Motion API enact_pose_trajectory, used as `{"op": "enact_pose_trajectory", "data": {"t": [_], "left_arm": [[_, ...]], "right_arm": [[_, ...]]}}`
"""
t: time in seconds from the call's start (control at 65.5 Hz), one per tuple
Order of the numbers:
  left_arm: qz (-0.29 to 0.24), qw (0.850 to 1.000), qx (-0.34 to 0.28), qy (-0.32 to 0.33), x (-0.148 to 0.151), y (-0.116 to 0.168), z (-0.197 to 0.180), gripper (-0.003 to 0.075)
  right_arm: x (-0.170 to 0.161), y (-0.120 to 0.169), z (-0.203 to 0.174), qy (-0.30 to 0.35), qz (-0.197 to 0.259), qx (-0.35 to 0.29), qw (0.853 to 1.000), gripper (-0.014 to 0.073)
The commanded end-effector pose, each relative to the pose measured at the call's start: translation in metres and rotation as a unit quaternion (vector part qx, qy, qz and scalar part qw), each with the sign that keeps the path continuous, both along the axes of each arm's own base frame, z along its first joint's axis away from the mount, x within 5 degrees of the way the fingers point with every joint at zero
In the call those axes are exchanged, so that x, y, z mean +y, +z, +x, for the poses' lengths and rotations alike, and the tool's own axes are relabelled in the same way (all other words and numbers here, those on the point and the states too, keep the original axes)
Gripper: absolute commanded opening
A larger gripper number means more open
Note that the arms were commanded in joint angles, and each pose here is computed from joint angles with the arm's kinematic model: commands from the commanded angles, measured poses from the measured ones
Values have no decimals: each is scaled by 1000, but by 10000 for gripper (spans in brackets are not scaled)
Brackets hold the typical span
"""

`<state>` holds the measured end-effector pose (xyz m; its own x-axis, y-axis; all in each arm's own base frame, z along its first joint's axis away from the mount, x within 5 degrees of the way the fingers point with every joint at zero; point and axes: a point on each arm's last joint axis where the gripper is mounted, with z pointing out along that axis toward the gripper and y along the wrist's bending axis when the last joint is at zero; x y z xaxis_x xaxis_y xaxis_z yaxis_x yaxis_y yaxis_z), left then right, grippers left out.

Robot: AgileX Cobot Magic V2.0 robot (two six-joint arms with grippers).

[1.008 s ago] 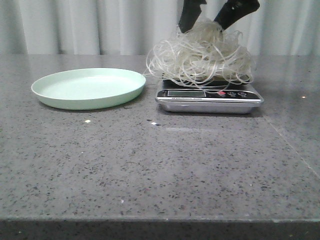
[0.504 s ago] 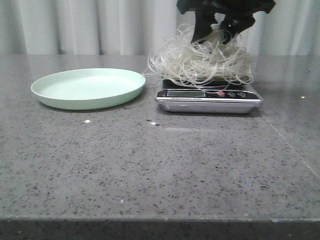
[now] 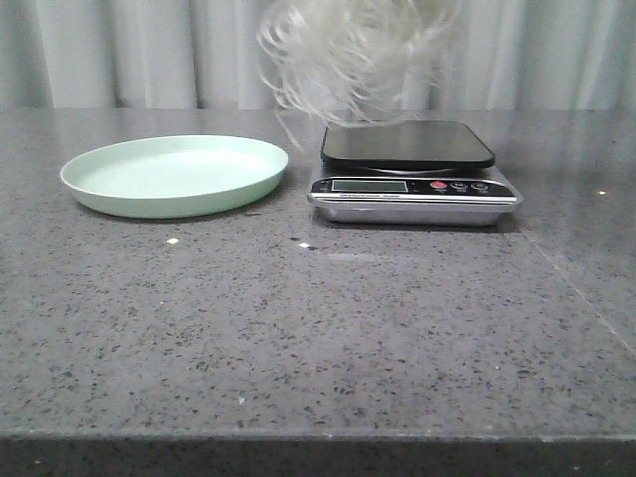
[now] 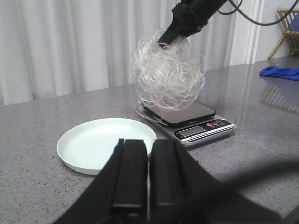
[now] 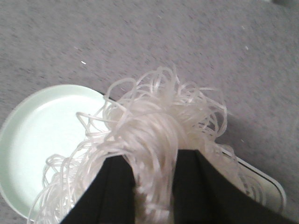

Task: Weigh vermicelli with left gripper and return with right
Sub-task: 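Lift the vermicelli with the right gripper and carry it to the green plate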

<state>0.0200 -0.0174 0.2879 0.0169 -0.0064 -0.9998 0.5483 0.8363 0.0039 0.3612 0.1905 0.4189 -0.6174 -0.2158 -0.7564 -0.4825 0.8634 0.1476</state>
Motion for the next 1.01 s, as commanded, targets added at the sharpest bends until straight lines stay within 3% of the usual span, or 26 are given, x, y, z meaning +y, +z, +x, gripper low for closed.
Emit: {"op": "enact_pose_trajectory", "data": {"t": [0.0,0.183,0.351,0.595,0.672,0.84,0.901,0.992], "left_arm": [[-33,999,-40,3,2,14,-3,146],[-33,999,-40,3,2,14,-3,146],[-33,999,-40,3,2,14,-3,146],[-32,999,-39,3,2,14,-3,146],[-32,999,-39,3,2,14,-3,146],[-32,999,-39,3,2,14,-3,146],[-32,999,-39,3,2,14,-3,146],[-32,999,-39,3,2,14,-3,146]], "right_arm": [[21,47,-23,31,68,-89,993,165],[65,33,-24,71,83,-100,989,165],[94,-15,-4,82,61,-53,993,168],[110,-64,17,82,31,-5,996,178],[111,-69,18,83,26,2,996,261],[110,-63,17,84,26,-3,996,551],[108,-55,16,85,26,-9,996,603],[102,-38,13,85,18,-25,996,609]]}}
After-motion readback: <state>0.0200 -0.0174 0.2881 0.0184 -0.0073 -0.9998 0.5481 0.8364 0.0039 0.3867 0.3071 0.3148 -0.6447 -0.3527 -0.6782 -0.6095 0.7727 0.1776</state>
